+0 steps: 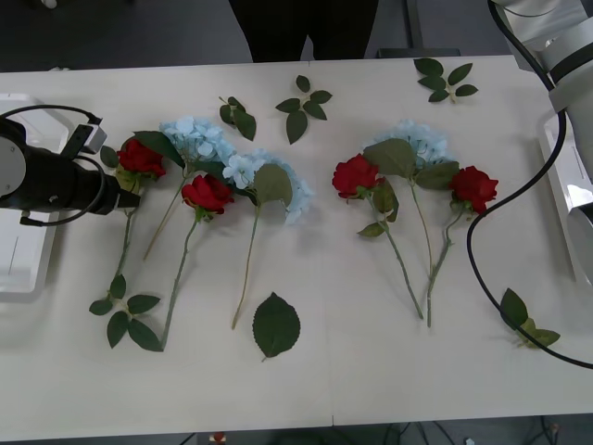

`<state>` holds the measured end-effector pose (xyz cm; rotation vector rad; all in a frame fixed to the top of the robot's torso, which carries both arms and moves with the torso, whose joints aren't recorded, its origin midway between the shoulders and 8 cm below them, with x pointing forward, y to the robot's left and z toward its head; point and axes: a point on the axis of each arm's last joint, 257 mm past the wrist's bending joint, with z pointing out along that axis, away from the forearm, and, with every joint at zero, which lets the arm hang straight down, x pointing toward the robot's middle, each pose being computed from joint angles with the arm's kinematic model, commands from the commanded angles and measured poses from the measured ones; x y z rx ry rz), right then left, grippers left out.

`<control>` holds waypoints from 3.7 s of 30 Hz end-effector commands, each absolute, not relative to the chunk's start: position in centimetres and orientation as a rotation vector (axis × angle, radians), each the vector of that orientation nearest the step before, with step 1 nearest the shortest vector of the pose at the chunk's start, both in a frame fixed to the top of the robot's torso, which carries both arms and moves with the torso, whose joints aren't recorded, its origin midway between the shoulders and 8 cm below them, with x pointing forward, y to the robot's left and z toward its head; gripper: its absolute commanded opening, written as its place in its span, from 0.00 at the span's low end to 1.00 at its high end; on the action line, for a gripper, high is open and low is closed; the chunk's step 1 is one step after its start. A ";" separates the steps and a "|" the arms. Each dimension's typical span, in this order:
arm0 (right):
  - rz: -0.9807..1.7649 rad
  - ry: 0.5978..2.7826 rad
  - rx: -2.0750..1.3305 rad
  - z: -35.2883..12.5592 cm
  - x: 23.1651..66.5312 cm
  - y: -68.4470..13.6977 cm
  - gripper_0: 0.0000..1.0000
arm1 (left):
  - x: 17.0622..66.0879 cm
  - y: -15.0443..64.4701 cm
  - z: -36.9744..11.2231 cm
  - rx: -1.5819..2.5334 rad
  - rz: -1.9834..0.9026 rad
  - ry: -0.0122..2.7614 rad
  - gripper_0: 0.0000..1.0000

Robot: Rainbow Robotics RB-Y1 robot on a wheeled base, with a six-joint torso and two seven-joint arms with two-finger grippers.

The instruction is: Place the red flowers into the right box and the blue flowers into the left box. If a person shows an open palm, hand one flower to the person first, then continue sorting.

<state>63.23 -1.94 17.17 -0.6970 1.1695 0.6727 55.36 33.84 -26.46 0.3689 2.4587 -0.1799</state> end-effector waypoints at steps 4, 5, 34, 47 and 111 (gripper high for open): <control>0.686 1.071 -0.750 21.1 60.8 1.1 0.00 | 56.7 32.6 -24.6 0.358 -0.191 2.431 1.00; 0.689 1.069 -0.747 21.2 60.7 1.0 0.00 | 56.7 32.6 -24.6 0.358 -0.191 2.431 1.00; 0.867 1.934 -0.685 1.7 60.2 -3.1 1.00 | 56.7 32.6 -24.6 0.358 -0.191 2.431 1.00; 0.495 2.641 -0.096 -12.3 54.1 -20.4 1.00 | 56.7 32.6 -24.6 0.358 -0.191 2.431 1.00; 0.120 2.648 0.649 -30.6 55.3 -27.0 0.96 | 56.5 31.6 -30.5 0.511 0.048 2.566 1.00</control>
